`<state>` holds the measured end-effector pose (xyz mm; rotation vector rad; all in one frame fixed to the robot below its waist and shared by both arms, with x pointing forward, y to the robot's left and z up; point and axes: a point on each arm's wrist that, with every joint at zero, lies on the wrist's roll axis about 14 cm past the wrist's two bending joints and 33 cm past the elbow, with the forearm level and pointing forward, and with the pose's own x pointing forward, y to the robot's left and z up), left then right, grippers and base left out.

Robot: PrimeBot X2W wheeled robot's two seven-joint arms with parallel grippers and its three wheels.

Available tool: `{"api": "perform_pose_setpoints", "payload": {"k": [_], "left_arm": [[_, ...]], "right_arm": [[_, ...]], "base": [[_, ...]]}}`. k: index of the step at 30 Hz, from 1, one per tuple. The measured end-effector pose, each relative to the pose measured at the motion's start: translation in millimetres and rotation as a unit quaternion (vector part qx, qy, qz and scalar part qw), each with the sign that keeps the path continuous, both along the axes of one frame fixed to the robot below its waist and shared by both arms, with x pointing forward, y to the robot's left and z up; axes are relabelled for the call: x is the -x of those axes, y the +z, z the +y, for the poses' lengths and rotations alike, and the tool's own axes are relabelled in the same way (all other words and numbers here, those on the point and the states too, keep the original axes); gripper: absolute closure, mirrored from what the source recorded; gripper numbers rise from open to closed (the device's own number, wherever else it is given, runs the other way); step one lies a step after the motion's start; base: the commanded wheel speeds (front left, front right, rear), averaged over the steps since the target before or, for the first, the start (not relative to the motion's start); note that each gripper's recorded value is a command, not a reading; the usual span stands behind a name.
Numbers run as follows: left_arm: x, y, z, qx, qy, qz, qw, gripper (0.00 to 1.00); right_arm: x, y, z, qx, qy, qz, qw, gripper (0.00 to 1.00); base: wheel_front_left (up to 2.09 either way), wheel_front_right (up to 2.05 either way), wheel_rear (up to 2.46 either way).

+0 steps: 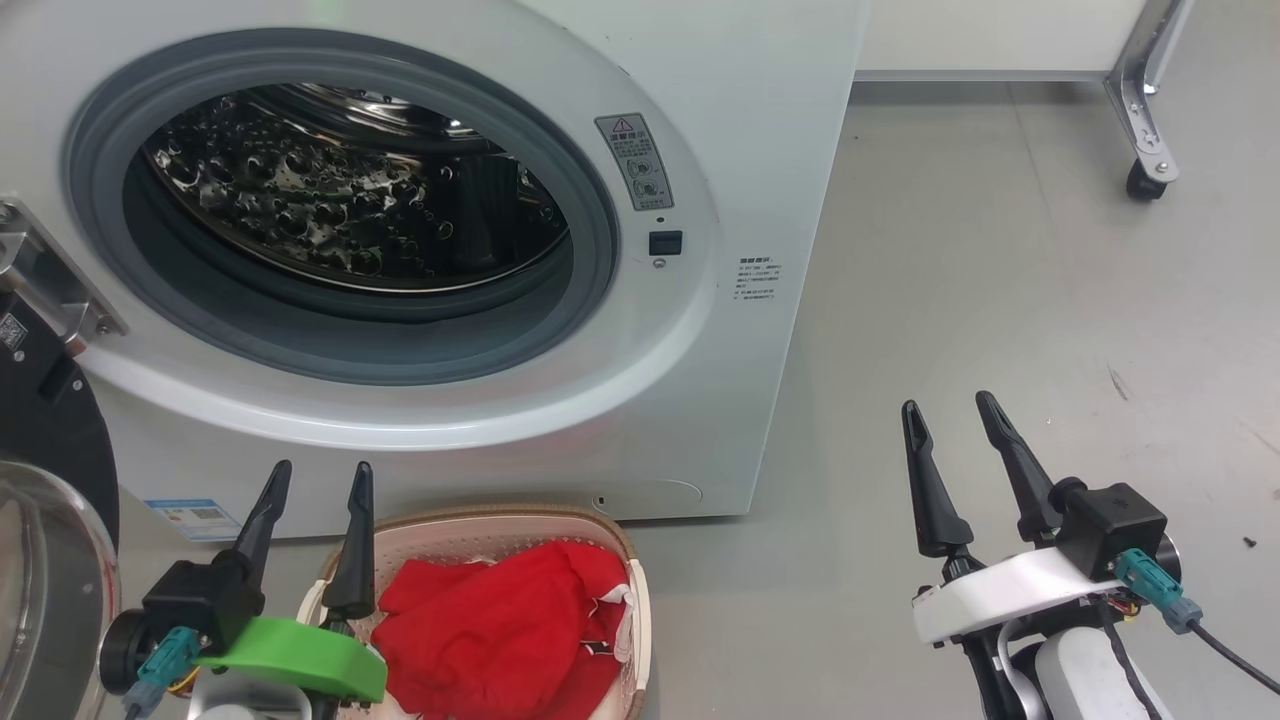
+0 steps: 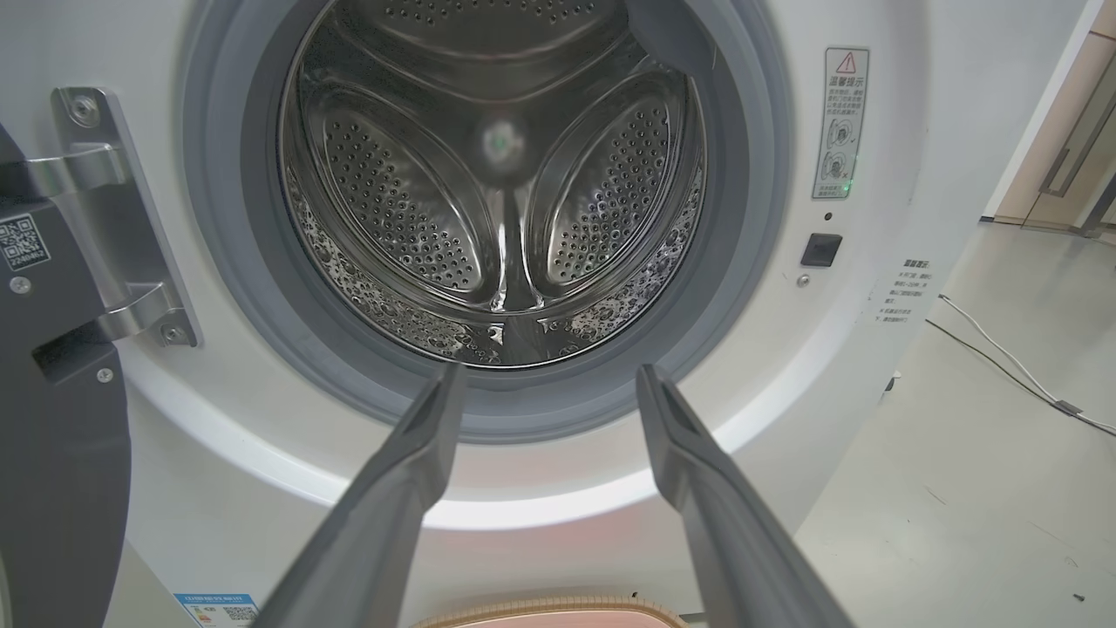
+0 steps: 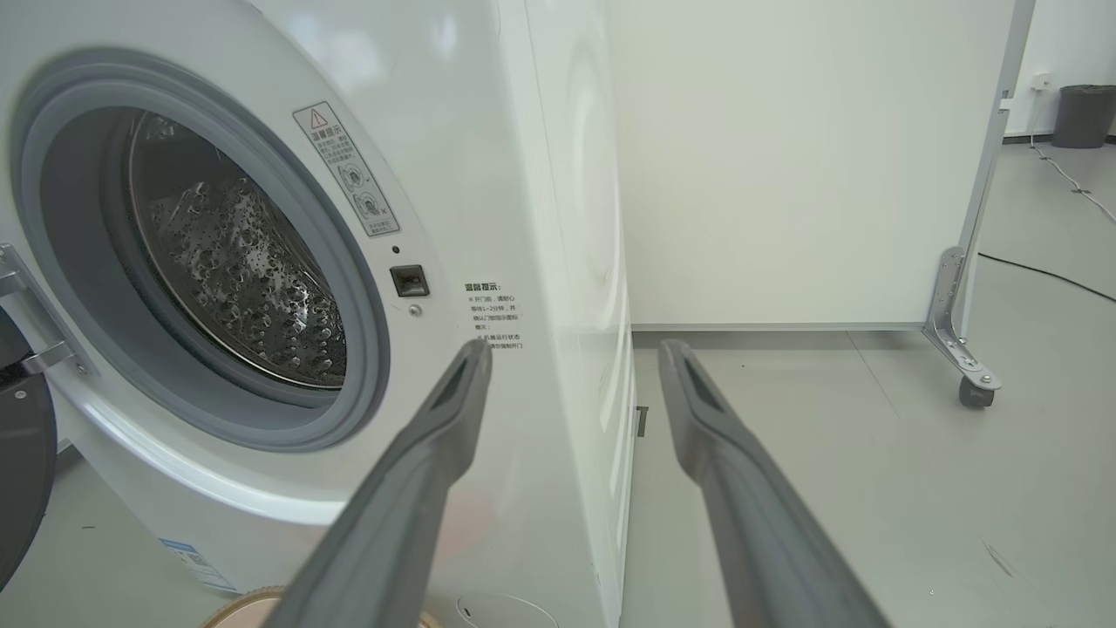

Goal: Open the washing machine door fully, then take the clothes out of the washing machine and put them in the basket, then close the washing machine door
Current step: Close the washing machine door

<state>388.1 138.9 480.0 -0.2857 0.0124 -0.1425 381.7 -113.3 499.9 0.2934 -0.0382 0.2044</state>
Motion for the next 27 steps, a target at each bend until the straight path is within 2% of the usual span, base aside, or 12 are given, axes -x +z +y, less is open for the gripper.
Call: {"api": "perform_pose_setpoints", "payload": {"k": [27], "left_arm": [[-0.1,2.7,0.0,-0.001,0.001,-0.004,1.000,0.00]], "right_arm": [[0.5,2.1,-0.2,-0.001,-0.001,-0.003,1.000,0.00]], "base": [[0.00,0.00,0.00]]}}
